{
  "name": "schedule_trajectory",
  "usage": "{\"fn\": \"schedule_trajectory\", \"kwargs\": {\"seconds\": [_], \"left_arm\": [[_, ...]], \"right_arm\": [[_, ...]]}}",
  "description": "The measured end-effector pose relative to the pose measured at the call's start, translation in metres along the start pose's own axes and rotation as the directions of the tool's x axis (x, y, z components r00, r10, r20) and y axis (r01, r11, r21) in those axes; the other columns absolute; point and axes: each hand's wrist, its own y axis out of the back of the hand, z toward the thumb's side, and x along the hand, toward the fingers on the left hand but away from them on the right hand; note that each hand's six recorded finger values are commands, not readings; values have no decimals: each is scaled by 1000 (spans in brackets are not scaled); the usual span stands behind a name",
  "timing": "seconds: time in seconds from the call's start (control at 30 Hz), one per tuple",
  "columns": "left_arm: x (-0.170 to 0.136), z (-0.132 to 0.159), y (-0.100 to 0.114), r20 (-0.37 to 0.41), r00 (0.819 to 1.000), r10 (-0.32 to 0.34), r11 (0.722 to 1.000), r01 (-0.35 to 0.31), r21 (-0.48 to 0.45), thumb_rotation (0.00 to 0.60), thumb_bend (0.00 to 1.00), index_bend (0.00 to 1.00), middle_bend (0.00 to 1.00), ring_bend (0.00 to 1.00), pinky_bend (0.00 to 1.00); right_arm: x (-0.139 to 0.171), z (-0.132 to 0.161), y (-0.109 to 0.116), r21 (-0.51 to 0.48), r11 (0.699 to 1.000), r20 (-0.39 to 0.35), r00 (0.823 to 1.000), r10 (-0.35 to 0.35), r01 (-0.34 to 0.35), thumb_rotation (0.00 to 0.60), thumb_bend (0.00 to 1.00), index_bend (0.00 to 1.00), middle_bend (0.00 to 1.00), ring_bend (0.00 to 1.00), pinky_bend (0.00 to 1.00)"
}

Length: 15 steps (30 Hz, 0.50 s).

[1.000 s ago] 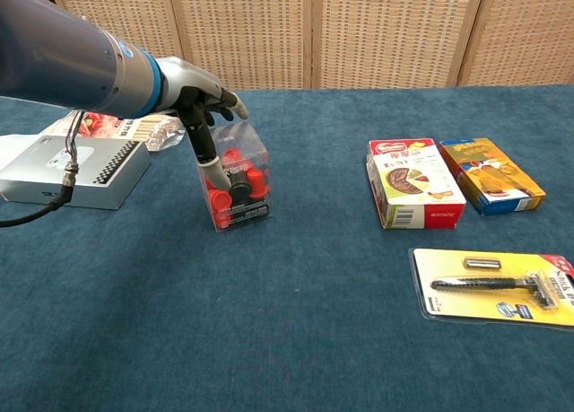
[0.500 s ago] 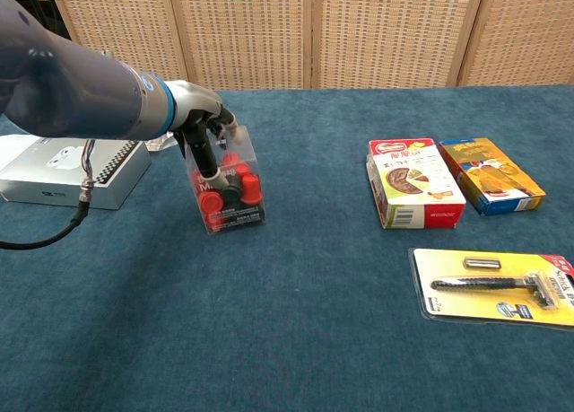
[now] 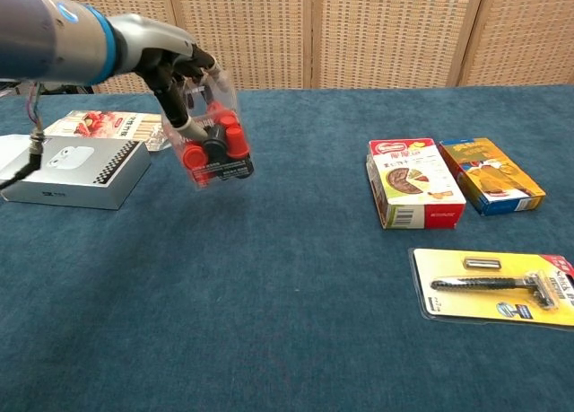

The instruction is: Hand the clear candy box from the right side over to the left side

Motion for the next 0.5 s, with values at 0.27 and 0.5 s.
{"fn": "schedule_trajectory", "kwargs": {"seconds": [0.27, 0.5], "left_arm": [[-41, -31, 22, 102, 995, -13, 997, 5, 78, 600, 439, 620, 268, 258, 281], [-74, -69, 23, 130, 990, -61, 986, 40, 162, 600, 440, 620, 268, 258, 282]], "right_arm": [[-1, 1, -2, 19, 1000, 7, 1000, 8, -8, 600, 0, 0, 0, 0, 0], [-1, 2, -3, 26, 1000, 13, 1000, 3, -4, 600, 0, 0, 0, 0, 0]]}}
